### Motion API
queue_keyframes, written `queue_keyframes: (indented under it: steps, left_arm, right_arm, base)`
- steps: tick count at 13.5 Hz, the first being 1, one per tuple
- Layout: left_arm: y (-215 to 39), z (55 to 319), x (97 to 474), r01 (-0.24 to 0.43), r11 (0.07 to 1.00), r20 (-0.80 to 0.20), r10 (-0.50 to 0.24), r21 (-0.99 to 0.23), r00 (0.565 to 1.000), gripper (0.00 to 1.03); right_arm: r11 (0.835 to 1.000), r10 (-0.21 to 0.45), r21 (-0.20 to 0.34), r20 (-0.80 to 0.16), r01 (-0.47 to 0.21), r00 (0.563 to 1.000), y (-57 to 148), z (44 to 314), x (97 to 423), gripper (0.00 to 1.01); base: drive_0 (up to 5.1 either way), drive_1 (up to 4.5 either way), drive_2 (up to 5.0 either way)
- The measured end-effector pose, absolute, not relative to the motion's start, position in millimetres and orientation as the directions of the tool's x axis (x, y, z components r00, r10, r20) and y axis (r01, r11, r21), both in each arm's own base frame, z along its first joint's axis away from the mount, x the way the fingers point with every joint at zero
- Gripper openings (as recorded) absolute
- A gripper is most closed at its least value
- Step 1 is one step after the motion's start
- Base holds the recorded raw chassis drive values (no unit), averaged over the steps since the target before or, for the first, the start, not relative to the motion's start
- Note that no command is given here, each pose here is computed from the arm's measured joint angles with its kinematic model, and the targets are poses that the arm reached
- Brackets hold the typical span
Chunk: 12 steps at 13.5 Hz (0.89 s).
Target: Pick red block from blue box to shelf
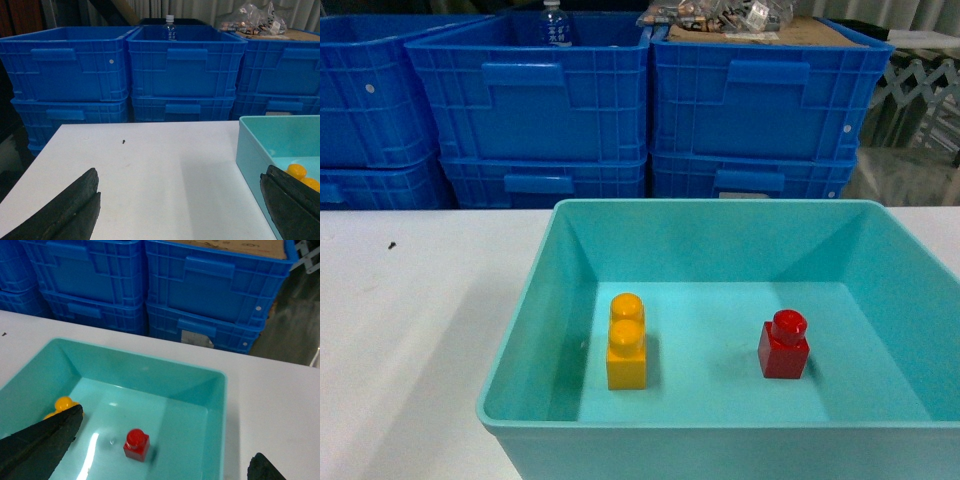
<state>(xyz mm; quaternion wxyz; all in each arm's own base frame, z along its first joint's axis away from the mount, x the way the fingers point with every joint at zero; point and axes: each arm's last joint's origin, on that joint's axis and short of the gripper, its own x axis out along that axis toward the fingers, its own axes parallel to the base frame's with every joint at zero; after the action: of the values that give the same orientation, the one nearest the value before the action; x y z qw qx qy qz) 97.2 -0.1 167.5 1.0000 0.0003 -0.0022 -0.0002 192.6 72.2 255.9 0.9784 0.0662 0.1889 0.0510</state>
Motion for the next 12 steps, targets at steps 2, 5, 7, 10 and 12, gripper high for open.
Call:
queue_keyframes:
  steps: [2, 5, 7, 10, 12]
  left_arm:
    - [-0.1, 167.6, 97.2, 0.000, 1.000, 0.005, 0.000, 0.001, 1.000, 0.98]
    - [-0.1, 167.6, 97.2, 0.000, 1.000, 0.005, 0.000, 0.001, 1.000, 0.98]
    - [-0.1, 167.6, 97.2, 0.000, 1.000, 0.005, 0.000, 0.001, 1.000, 0.98]
    - [-0.1, 167.6, 97.2, 0.000, 1.000, 0.005, 0.000, 0.001, 1.000, 0.98]
    - [-0.1, 167.6, 97.2, 0.000, 1.000, 0.005, 0.000, 0.001, 1.000, 0.98]
  right_arm:
    - [0.943, 0.212, 0.332, -0.621, 0.008, 0.754, 119.4, 207.2, 267.8, 0.98]
    - [0.946, 0.212, 0.323, -0.622, 0.000, 0.754, 126.4, 204.5, 272.0, 0.98]
    - [0.950, 0.206, 0.313, -0.623, -0.001, 0.754, 130.0, 203.4, 275.5, 0.98]
    - [0.958, 0.193, 0.288, -0.619, -0.009, 0.761, 137.0, 200.6, 280.1, 0.98]
    - [0.963, 0.185, 0.269, -0.616, -0.017, 0.766, 140.7, 198.4, 282.3, 0.98]
  base:
    - [0.0, 0.00, 0.0]
    - [0.0, 0.00, 0.0]
    - [0.0, 0.00, 0.0]
    - [0.0, 0.00, 0.0]
    - [0.0, 0.00, 0.0]
